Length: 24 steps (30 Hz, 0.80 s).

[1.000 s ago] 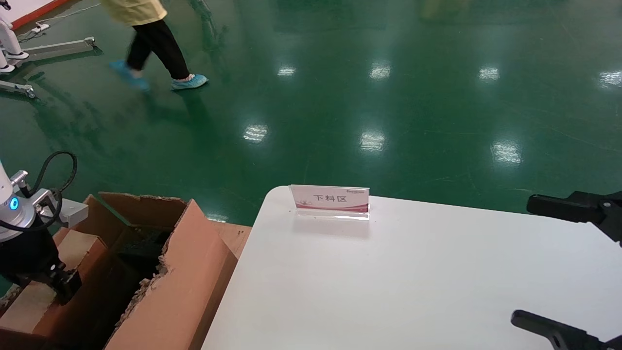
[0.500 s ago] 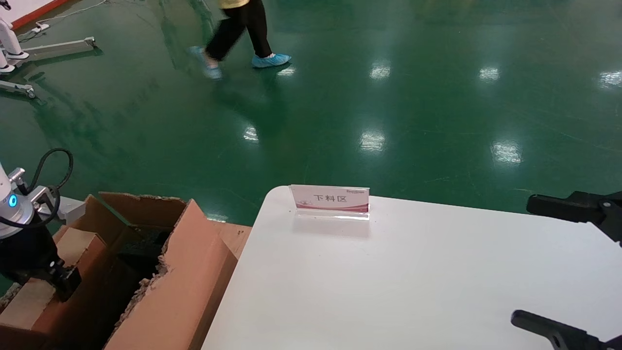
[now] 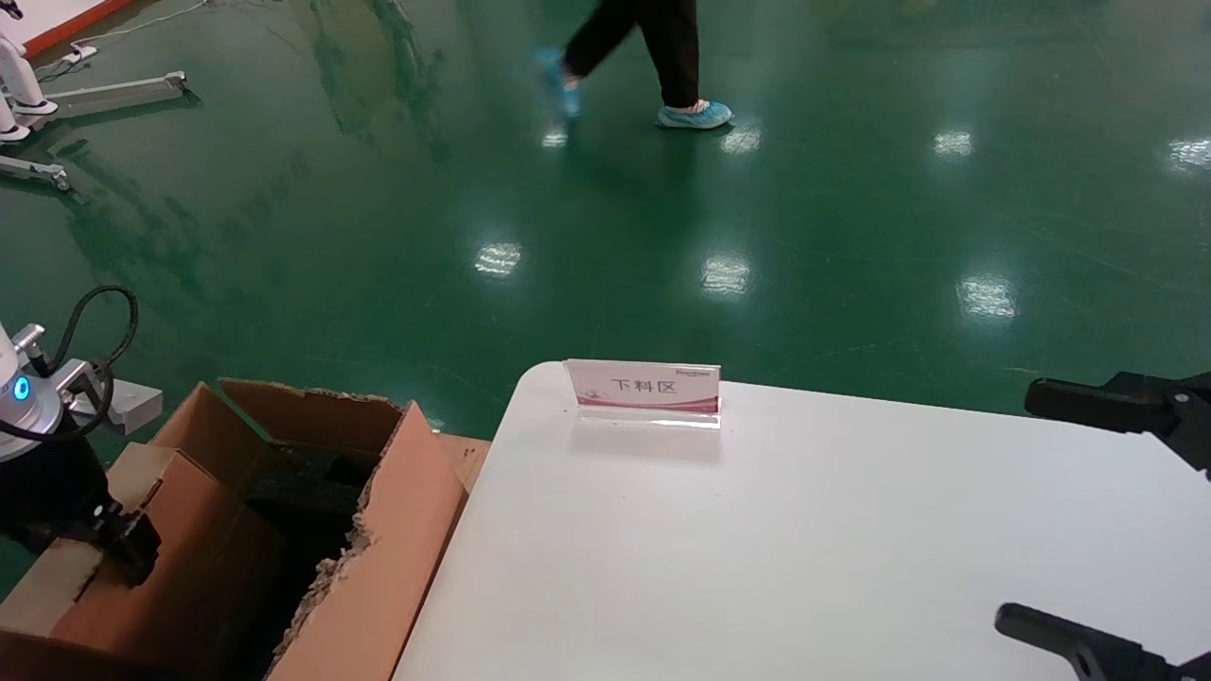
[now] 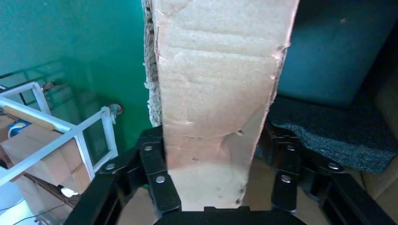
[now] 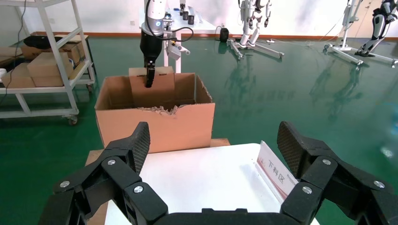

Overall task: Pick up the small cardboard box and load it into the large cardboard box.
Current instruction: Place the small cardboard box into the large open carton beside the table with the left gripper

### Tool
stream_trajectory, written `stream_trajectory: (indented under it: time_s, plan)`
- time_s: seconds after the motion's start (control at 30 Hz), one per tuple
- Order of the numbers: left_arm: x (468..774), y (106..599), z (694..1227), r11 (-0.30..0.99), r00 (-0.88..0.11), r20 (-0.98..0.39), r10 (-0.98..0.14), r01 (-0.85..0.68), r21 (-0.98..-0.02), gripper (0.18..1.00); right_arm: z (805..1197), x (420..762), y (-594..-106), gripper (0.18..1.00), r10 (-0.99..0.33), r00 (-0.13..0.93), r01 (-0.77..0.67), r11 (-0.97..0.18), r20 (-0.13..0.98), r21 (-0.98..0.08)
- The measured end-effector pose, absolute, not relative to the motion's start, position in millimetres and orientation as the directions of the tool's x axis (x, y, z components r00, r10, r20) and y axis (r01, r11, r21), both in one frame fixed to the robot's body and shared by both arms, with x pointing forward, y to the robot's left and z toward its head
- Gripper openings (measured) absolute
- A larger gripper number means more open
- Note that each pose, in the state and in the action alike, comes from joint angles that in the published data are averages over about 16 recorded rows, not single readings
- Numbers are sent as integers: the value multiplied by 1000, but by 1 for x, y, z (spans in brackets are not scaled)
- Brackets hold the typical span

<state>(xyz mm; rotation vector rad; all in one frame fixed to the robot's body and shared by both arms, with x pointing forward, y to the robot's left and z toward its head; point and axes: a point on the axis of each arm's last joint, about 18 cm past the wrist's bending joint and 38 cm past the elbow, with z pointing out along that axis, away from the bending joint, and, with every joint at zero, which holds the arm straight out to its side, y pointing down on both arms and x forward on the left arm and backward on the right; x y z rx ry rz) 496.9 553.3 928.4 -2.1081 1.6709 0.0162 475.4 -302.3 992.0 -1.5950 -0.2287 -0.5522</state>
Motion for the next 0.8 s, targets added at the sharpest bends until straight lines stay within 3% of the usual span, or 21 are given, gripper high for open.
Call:
stream_trajectory:
  time_s: [0.37,0.5,0.8]
  plan:
    - [497,553,928,-167,267,-280,-922,-927,-335,695,992,475,-302,995,-179,861,464,-112,477,-879]
    - [498,552,929,-164,264,-278,-924,-927,-337,808,992,475,-302,995,-179,861,464,-112,477,-879]
    - [504,542,939,-125,228,-267,-936,-927,-355,918,992,475,-302,995,-179,861,464,-112,477,-879]
